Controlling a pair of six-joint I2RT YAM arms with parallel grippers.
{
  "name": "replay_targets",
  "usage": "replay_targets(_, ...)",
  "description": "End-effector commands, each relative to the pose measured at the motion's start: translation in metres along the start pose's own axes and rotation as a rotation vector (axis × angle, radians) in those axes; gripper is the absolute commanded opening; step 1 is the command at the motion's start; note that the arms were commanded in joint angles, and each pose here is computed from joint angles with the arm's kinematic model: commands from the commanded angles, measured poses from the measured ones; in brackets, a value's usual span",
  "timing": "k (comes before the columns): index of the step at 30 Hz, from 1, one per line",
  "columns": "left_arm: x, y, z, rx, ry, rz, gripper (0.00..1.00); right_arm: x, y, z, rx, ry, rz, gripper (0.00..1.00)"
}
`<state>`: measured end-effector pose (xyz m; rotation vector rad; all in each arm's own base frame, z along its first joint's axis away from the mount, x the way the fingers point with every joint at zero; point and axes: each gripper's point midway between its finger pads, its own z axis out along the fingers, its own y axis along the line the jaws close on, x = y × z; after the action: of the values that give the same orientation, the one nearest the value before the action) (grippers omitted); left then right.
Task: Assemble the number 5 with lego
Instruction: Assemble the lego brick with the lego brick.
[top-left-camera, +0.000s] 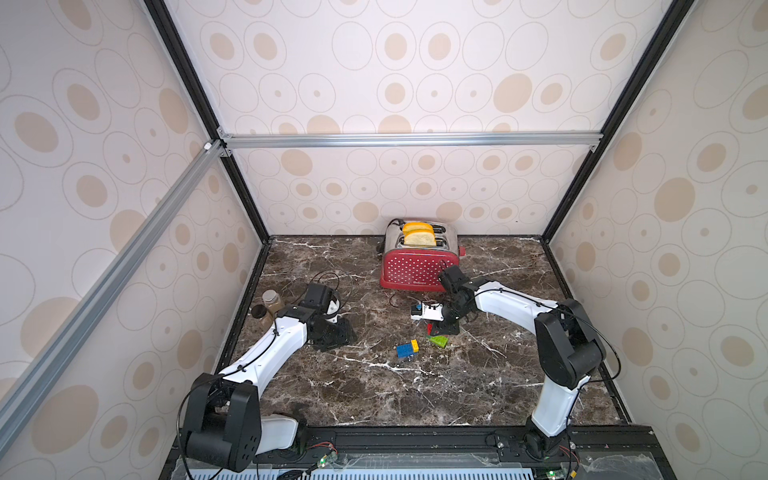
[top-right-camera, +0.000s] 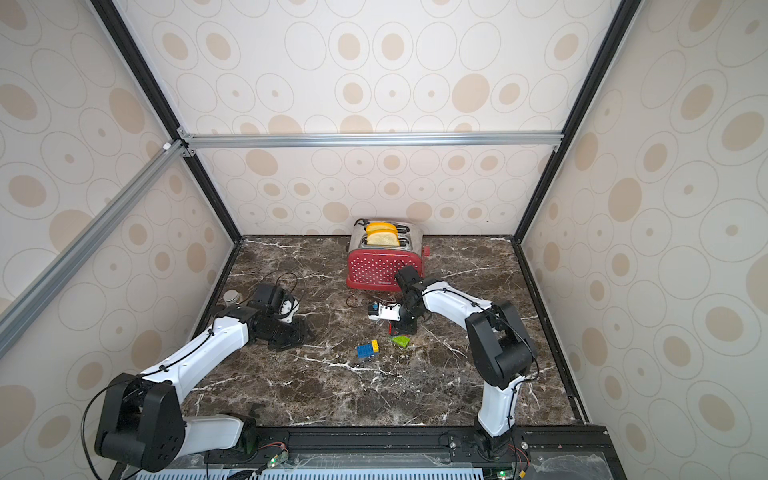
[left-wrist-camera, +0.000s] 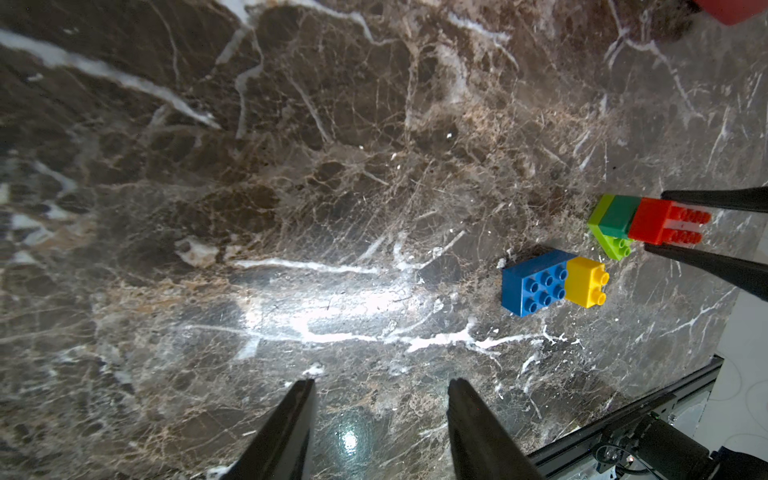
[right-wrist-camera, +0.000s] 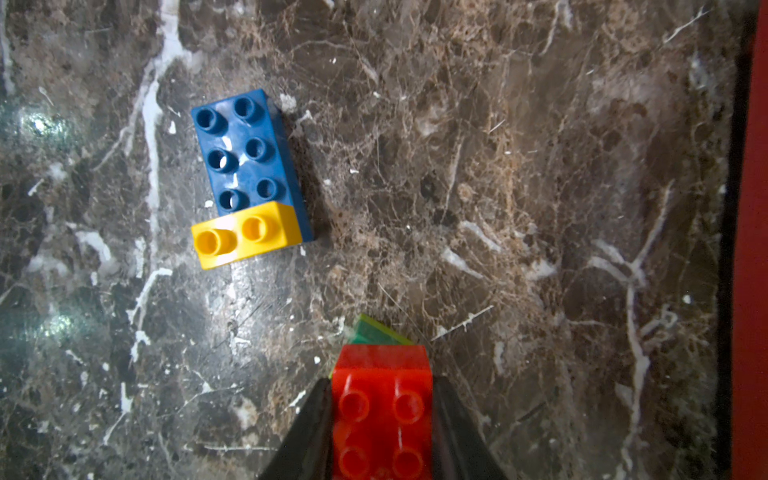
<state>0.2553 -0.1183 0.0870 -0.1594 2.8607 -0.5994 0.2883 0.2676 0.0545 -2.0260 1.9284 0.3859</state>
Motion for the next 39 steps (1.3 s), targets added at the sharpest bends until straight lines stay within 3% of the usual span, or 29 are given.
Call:
replay_targets(1,0.001,0.000,-0.004,-0.008,-0.006,0.025,0.54,0.044,0.013,0.020,-0.031,0.176,0.095,0.18)
replay_targets(16,0.000,0.001,0.000,-0.008,-0.002,0.014,0.54,0.034,-0.003,-0.005,0.115,0.183,0.257,0.19)
replay_targets(28,0.001,0.003,0.002,-0.015,0.006,0.012,0.54,0.006,-0.021,-0.030,0.247,0.012,0.510,0.20)
replay_targets(39,0.002,0.003,0.003,-0.015,0.010,0.015,0.53,0.013,-0.036,-0.042,0.370,0.007,0.785,0.20)
